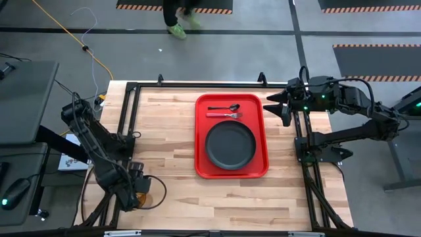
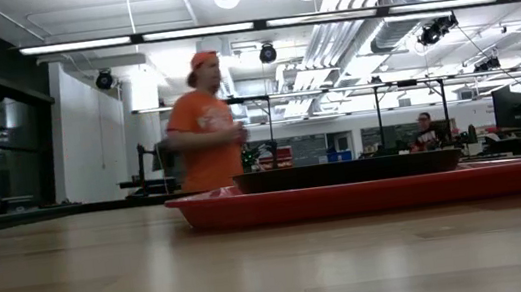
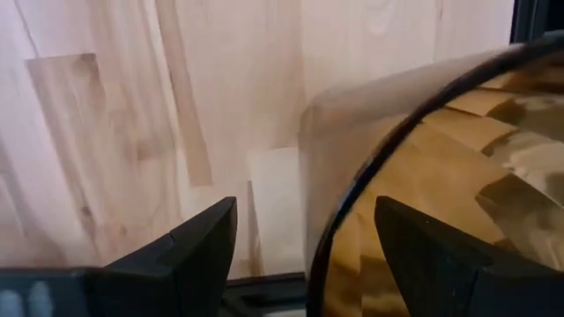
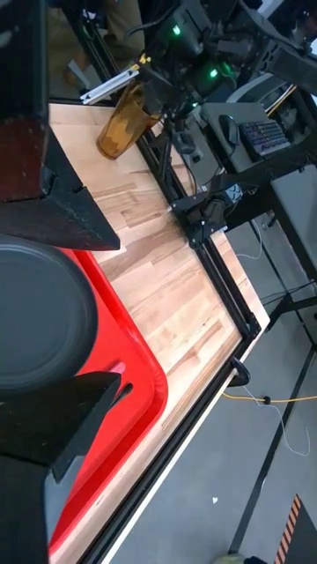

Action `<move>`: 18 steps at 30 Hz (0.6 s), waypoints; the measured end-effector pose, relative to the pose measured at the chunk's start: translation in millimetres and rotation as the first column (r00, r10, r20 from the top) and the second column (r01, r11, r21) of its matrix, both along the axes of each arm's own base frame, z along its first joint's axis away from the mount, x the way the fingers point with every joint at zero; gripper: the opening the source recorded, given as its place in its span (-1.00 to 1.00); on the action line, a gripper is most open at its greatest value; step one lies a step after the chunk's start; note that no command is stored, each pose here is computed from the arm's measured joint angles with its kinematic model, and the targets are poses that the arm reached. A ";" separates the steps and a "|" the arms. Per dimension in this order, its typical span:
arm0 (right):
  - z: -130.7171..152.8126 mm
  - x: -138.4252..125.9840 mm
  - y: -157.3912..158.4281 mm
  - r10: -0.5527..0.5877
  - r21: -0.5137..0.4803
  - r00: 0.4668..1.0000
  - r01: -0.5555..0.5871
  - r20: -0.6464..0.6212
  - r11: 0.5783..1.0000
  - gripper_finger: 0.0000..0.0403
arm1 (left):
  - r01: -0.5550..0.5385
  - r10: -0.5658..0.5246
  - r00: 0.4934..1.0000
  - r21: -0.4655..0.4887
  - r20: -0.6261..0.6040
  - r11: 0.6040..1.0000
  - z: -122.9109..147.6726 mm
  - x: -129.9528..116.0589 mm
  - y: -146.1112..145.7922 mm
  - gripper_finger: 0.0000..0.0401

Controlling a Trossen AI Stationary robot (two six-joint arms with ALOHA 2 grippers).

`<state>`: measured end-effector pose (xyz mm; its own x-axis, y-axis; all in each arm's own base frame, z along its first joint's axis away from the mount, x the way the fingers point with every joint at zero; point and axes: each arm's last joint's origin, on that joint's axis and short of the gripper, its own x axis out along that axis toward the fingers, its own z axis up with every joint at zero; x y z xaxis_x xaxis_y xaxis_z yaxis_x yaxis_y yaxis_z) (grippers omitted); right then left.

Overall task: Pick and place plate/cup/fork/spoon on tray
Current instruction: Put the yellow glass on the red tray to the left of the black spoon

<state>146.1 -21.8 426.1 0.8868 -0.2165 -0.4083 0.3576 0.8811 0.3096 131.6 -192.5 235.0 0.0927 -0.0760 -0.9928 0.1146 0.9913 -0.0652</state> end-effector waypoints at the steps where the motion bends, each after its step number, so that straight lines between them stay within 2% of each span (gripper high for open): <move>1: 0.0 0.0 0.0 0.000 0.000 1.000 0.000 0.000 1.000 0.14 | 0.000 0.000 1.000 -0.005 0.003 1.000 -2.2 0.1 -0.3 0.29; 14: 0.0 0.0 -0.1 -0.001 0.000 1.000 0.001 0.000 1.000 0.14 | -0.019 0.019 1.000 -0.016 0.013 1.000 -6.6 0.7 -0.6 0.29; 18: 0.0 0.0 0.0 0.000 0.000 1.000 0.000 0.000 1.000 0.14 | -0.019 0.019 1.000 -0.015 0.014 1.000 -6.6 0.7 -0.6 0.22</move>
